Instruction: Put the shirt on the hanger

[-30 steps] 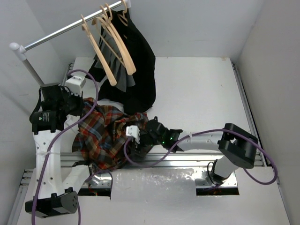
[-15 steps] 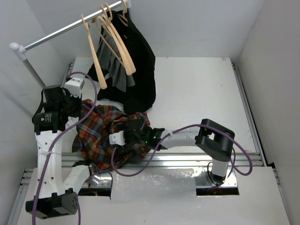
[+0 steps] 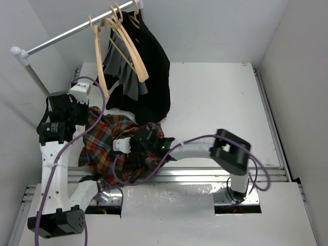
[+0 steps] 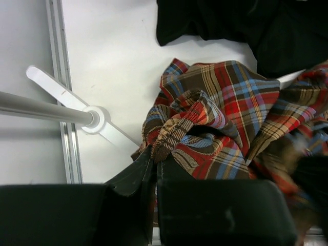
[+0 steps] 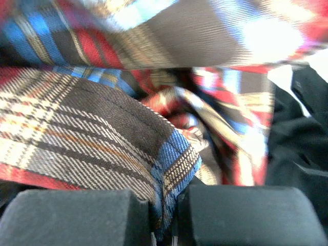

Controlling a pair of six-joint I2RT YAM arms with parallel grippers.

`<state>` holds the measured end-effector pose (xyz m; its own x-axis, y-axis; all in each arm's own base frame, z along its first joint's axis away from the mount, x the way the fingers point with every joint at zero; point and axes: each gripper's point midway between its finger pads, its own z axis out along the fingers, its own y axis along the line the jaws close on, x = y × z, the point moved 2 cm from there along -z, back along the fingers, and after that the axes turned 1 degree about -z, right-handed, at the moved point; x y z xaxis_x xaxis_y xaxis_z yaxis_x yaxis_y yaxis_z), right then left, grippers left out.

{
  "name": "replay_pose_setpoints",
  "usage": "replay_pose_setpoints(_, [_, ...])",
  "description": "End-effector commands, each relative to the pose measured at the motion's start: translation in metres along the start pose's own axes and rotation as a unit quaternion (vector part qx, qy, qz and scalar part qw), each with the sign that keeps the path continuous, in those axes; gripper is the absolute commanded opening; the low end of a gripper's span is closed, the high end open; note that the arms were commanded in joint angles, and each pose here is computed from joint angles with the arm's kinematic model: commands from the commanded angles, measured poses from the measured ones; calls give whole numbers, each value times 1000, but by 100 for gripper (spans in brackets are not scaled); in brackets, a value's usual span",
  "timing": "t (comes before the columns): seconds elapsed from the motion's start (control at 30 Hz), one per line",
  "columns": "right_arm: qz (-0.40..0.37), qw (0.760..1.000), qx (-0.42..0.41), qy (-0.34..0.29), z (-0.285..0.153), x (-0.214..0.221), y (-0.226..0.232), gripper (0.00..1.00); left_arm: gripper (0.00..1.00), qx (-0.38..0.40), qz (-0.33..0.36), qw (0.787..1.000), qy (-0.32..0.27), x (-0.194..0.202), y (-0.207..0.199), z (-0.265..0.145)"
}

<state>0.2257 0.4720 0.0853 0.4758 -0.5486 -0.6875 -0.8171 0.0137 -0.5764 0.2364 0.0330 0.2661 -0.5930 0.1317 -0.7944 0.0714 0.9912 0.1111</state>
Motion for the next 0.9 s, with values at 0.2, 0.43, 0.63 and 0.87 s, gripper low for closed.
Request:
replay_pose_setpoints(0.2, [107,987,109,-47,-162,-67,-90,0,0,-26,3,998,-54,-26,13,29])
replay_pose_setpoints(0.43, [147,974,120,-122,-265,-172,-147,0,18,74,26,990,-114,-70,-11,39])
replay_pose_setpoints(0.63, [171,963,133,-163,-301,-233,-170,0,52,126,49,976,-169,-90,-28,18])
replay_pose_setpoints(0.87, [336,932,61,122,-161,-145,-151,0,53,80,22,980,-183,-105,-17,-8])
